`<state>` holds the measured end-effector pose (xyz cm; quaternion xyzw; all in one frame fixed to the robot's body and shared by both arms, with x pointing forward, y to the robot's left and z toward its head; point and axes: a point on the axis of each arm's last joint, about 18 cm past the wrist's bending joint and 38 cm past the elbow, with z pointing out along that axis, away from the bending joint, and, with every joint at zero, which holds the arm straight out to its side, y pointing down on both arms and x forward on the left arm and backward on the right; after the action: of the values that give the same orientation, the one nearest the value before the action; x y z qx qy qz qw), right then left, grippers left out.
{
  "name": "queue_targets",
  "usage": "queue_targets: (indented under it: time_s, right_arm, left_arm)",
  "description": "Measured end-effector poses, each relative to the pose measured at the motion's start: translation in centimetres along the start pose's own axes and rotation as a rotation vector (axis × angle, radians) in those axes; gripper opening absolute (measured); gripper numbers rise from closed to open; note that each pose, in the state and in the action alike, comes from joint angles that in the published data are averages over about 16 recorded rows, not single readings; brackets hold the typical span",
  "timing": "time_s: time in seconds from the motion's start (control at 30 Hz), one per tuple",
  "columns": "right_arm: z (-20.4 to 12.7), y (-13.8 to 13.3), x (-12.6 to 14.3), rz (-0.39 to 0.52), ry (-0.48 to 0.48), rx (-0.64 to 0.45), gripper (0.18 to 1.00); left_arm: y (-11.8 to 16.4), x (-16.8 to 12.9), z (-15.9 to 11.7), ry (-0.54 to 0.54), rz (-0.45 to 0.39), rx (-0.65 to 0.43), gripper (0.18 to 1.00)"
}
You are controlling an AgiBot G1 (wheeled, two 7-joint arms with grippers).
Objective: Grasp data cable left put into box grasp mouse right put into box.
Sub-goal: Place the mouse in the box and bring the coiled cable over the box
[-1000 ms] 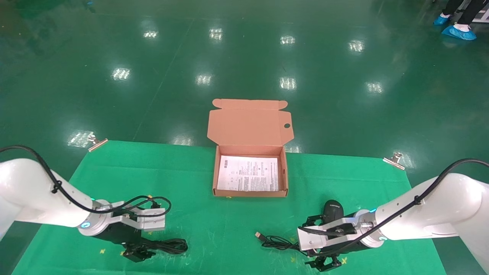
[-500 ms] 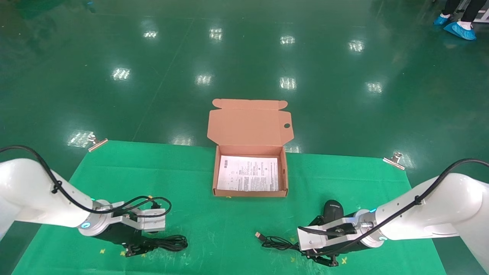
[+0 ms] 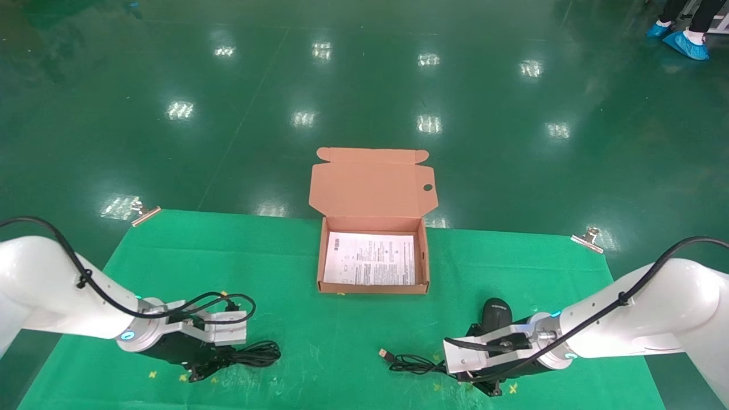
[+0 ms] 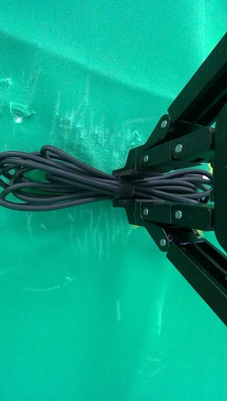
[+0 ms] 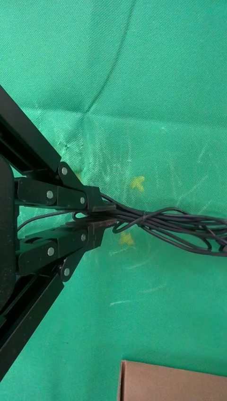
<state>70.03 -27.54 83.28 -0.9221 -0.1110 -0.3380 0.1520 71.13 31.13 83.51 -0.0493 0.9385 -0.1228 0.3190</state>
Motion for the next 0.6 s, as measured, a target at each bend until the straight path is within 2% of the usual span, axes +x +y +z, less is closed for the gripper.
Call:
queue_targets:
  time_s: [0.17,0.6]
  right_arm:
    - [0.0,0.0,0.0,0.000,0.000,0.000,0.215]
    - [-1.3,0.1,0.9,0.011,0.029,0.007,0.196]
  left_arm:
    - [0.0,0.0,0.0,0.000,0.000,0.000,0.268]
    - [0.1,-0.5,-0.5,-0.019,0.007,0.000,0.262]
